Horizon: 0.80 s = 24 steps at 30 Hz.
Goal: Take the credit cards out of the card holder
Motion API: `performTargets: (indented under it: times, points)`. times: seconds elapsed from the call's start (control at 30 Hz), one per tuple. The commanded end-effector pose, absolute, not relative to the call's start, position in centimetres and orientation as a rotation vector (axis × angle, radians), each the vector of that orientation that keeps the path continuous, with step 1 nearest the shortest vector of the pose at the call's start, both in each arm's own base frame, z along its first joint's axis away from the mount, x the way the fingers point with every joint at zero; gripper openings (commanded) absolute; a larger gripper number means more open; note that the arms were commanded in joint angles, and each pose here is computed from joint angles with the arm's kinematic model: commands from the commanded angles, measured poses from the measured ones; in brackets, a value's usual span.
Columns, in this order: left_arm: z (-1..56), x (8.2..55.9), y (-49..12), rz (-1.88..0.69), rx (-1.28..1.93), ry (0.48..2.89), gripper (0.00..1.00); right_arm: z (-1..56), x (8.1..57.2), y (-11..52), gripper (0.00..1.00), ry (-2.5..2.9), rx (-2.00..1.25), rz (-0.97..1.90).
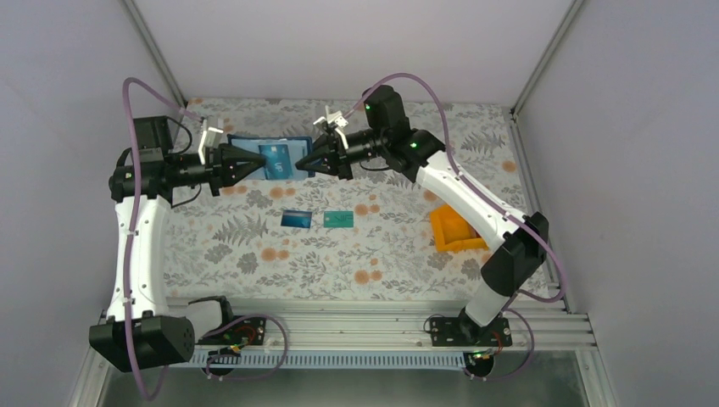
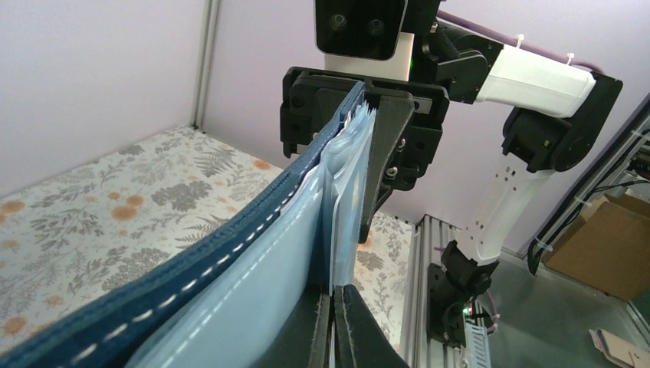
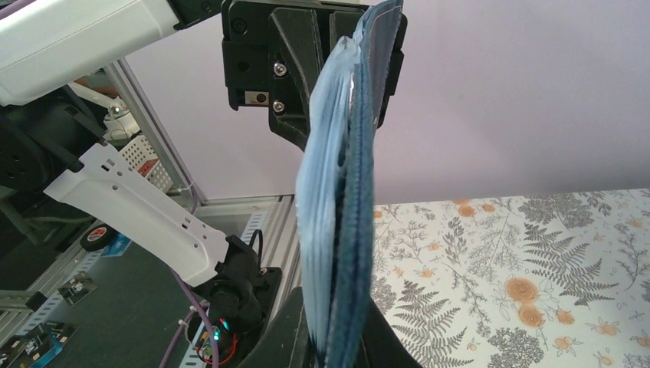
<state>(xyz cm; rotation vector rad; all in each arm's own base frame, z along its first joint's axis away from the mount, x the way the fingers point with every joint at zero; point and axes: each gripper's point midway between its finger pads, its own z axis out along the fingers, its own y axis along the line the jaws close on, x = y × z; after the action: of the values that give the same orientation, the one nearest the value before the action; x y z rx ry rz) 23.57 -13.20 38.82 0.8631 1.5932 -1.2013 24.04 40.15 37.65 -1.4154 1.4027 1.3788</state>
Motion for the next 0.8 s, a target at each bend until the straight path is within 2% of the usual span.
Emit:
performTargets:
  times: [0.0,0.07,0.27,0.37,0.77]
  points:
    - [39.2,24.2,-12.8,-1.177,0.869,1.572,0.07,38.7,23.1,40.3,0.04,1.344,-1.46,1.433]
    - [39.1,24.1,-12.8,-1.179,0.868,1.572,0.09,38.9,23.0,40.3,0.04,1.334,-1.463,1.433]
    - [38.9,24.1,-12.8,-1.17,0.864,1.583,0.09,39.1,22.8,40.2,0.04,1.321,-1.476,1.423]
    - [38.8,24.2,-12.8,-1.163,0.86,1.592,0.03,39.1,22.6,40.0,0.04,1.317,-1.481,1.419]
    - [39.2,23.8,-12.8,-1.133,0.88,1.578,0.02,38.5,24.1,38.5,0.04,1.36,-1.45,1.378]
